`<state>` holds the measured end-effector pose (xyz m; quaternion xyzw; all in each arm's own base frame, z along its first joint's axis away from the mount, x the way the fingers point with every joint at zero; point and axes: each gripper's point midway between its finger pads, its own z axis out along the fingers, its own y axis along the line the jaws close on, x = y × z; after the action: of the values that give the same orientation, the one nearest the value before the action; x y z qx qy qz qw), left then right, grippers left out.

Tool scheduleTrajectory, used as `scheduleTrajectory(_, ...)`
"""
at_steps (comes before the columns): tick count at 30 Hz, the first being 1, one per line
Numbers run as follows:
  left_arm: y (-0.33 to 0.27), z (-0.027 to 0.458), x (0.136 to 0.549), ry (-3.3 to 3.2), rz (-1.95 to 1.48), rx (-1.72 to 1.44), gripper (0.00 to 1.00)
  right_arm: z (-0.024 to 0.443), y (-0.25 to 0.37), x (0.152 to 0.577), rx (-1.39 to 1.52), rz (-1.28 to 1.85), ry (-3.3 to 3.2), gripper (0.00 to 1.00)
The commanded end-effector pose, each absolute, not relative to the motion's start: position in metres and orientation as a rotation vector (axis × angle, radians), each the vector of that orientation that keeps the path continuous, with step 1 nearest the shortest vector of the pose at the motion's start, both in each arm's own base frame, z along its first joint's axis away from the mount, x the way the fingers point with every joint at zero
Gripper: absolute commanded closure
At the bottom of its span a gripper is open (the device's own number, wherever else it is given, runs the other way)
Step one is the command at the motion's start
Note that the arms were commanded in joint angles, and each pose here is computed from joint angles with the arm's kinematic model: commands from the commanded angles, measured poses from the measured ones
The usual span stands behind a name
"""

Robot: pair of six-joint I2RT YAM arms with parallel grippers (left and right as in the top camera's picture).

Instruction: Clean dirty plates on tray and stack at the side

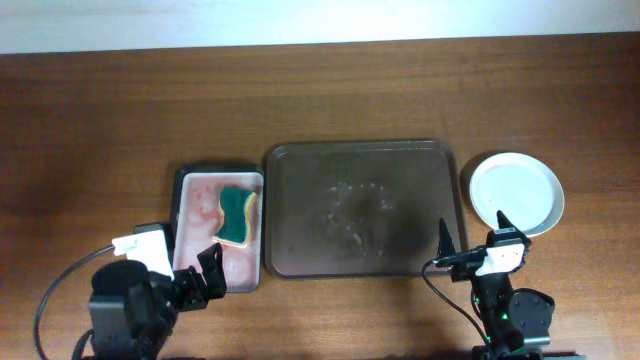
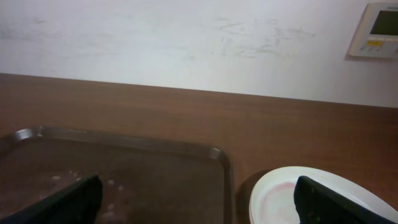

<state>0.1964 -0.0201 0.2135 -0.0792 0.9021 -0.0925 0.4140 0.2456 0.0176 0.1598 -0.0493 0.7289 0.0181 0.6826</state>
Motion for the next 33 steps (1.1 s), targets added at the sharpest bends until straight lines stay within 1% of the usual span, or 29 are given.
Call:
scheduleTrajectory(1, -0.011, 0.197, 0.194, 2.211, -0.166, -0.199, 0.01, 0.157, 0.014, 0.246, -0.098, 0.024, 1.639, 0.01)
scheduleTrajectory(7, -0.012, 0.160, 0.221, 1.908, -0.200, -0.166, 0.01, 0.157, 0.014, 0.246, -0.098, 0.024, 1.640, 0.01)
scheduleTrajectory(10, -0.015, 0.165, 0.239, 1.687, -0.214, -0.126, 0.01, 0.157, 0.014, 0.246, -0.098, 0.024, 1.640, 0.01)
scheduleTrajectory(12, -0.023, 0.186, 0.245, 1.529, -0.163, 0.020, 0.01, 0.157, 0.014, 0.246, -0.098, 0.024, 1.640, 0.01)
scheduleTrajectory(14, -0.025, 0.195, 0.244, 1.486, -0.073, 0.123, 0.01, 0.157, 0.014, 0.246, -0.098, 0.024, 1.640, 0.01)
scheduleTrajectory(15, -0.025, 0.190, 0.245, 1.505, -0.030, 0.162, 0.01, 0.157, 0.014, 0.246, -0.098, 0.024, 1.640, 0.01)
scheduleTrajectory(17, -0.025, 0.160, 0.245, 1.628, -0.044, 0.160, 0.01, 0.157, 0.014, 0.246, -0.098, 0.024, 1.640, 0.01)
scheduleTrajectory(18, -0.025, 0.158, 0.245, 1.636, -0.051, 0.152, 0.01, 0.157, 0.014, 0.246, -0.098, 0.024, 1.640, 0.01)
scheduleTrajectory(33, -0.025, 0.159, 0.245, 1.634, -0.051, 0.152, 0.01, 0.157, 0.014, 0.246, -0.098, 0.024, 1.640, 0.01)
